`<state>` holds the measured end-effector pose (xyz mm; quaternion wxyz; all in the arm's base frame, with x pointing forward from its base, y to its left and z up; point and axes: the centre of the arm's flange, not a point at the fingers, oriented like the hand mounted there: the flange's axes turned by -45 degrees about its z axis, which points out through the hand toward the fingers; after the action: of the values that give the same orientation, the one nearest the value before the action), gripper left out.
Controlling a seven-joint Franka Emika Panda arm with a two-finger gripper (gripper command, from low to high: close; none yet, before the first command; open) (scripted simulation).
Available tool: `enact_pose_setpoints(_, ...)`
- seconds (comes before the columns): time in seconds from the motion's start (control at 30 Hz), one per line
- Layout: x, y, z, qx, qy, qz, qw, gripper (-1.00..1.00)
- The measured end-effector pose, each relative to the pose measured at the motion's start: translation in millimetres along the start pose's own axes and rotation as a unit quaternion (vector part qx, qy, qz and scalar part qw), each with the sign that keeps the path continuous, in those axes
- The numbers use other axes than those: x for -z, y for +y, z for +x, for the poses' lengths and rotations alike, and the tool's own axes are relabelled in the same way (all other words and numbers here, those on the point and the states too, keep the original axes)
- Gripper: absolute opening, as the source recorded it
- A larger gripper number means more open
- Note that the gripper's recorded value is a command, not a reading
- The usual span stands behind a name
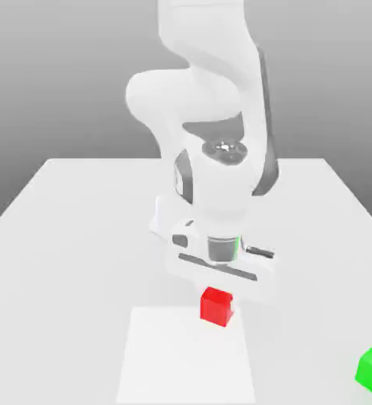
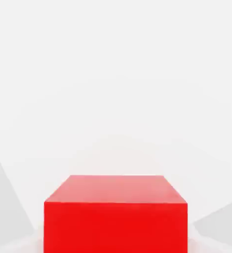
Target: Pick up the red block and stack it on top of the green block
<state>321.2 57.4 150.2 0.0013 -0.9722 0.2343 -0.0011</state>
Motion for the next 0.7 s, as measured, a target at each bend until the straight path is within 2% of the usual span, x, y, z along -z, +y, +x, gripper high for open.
enact_pose_setpoints(0.33, 60, -10, 5, 0.015, 0.003, -0.004, 1.000, -1.00)
enact_pose_setpoints(0.7, 86, -156, 32, 0.199, 0.018, -0.020, 0.980, -1.00)
